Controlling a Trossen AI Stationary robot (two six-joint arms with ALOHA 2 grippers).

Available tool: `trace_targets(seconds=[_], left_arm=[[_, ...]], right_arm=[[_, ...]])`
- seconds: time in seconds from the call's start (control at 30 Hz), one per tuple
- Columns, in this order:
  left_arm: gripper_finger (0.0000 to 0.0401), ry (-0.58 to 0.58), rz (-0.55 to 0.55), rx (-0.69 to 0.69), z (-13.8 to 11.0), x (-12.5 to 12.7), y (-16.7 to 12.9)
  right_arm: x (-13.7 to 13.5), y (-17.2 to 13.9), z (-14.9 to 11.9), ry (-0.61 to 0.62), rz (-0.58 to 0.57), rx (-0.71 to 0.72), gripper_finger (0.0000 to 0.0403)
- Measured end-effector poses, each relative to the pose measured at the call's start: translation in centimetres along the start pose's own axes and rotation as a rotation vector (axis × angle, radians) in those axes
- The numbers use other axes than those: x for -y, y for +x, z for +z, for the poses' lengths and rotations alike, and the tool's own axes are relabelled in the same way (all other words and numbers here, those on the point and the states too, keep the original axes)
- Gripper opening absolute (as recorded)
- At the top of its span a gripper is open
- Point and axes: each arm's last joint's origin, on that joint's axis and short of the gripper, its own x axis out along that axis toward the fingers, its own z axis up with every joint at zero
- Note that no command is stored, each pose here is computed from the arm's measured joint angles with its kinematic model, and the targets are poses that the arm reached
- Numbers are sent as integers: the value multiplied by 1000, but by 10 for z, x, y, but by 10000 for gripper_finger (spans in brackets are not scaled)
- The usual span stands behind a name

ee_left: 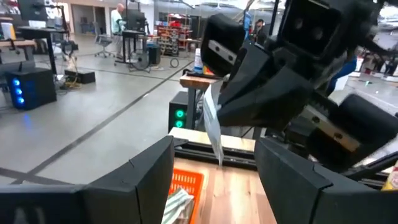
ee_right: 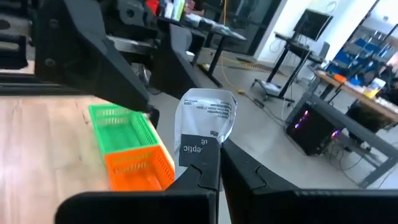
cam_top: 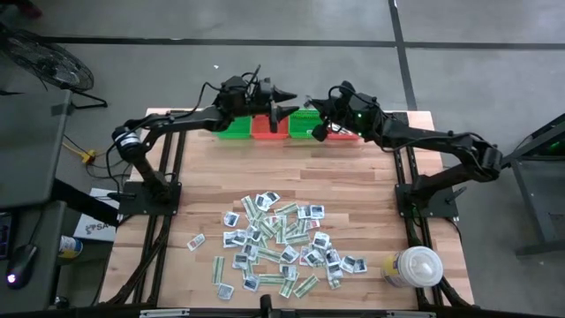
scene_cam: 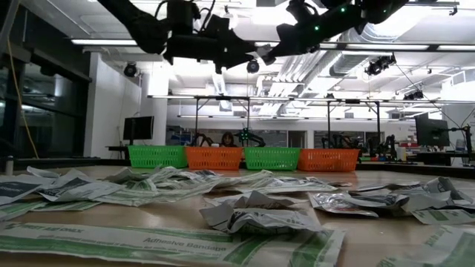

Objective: Pick & Place First Aid Supplies
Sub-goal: Put the gray towelette pack in the left orange bin

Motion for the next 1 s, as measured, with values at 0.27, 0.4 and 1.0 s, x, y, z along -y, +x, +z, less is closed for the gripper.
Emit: trace_targets(seconds=[0.27, 0.4, 1.0], left_arm=[[222, -15, 5, 7, 0, 4, 14], [222, -15, 8, 22, 6, 5, 17], [47, -48, 6, 18, 6, 5, 17]], right_arm=[[1, 0, 1, -24, 19, 25, 0], [1, 2, 0, -24, 30, 25, 0], [0, 2, 0, -25, 38, 25, 0]])
